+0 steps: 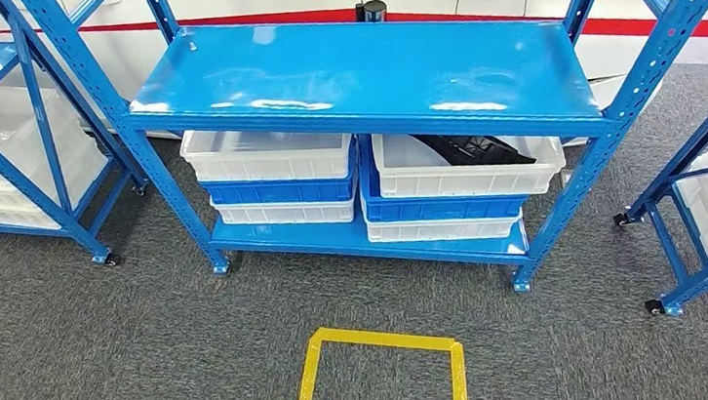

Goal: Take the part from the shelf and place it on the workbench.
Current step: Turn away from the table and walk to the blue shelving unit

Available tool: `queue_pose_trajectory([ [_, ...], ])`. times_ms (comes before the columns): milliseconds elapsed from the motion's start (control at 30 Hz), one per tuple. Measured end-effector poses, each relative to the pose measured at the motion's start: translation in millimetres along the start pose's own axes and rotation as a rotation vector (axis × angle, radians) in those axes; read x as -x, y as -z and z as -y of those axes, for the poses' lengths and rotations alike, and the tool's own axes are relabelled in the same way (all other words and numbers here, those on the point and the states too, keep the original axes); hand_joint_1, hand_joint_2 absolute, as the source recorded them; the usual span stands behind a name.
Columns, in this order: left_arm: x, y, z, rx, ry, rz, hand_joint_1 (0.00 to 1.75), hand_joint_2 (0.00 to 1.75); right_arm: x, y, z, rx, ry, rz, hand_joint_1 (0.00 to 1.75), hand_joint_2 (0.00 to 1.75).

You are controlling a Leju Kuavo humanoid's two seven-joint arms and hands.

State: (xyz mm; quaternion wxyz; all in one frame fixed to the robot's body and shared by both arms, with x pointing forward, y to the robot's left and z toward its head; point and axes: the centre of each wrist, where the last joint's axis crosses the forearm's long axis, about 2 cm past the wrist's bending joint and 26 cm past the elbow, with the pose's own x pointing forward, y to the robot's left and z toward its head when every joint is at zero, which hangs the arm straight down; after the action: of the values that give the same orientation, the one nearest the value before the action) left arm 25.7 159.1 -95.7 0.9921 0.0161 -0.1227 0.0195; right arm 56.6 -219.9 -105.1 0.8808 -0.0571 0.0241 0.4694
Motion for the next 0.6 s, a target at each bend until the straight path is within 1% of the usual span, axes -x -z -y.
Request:
queue_pose_trajectory([
  [233,0.7,-0.3,0.6,0.005,0.004,-0.003,0.00,0.00,0.4,0.1,0.6,0.000,0.005,0.000,0.00,0.00],
  [400,1.3,-0.4,0.6,0.006,0.005,-0.007,0.00,0.00,-2.8,-0.7,5.5,0.009,0.010,0.013,0.00,0.00],
  [600,2.7,-0.9,1.4,0.007,0.005,-0.012,0.00,0.00,-1.5,-0.3,4.0,0.006,0.011,0.008,0.00,0.00],
])
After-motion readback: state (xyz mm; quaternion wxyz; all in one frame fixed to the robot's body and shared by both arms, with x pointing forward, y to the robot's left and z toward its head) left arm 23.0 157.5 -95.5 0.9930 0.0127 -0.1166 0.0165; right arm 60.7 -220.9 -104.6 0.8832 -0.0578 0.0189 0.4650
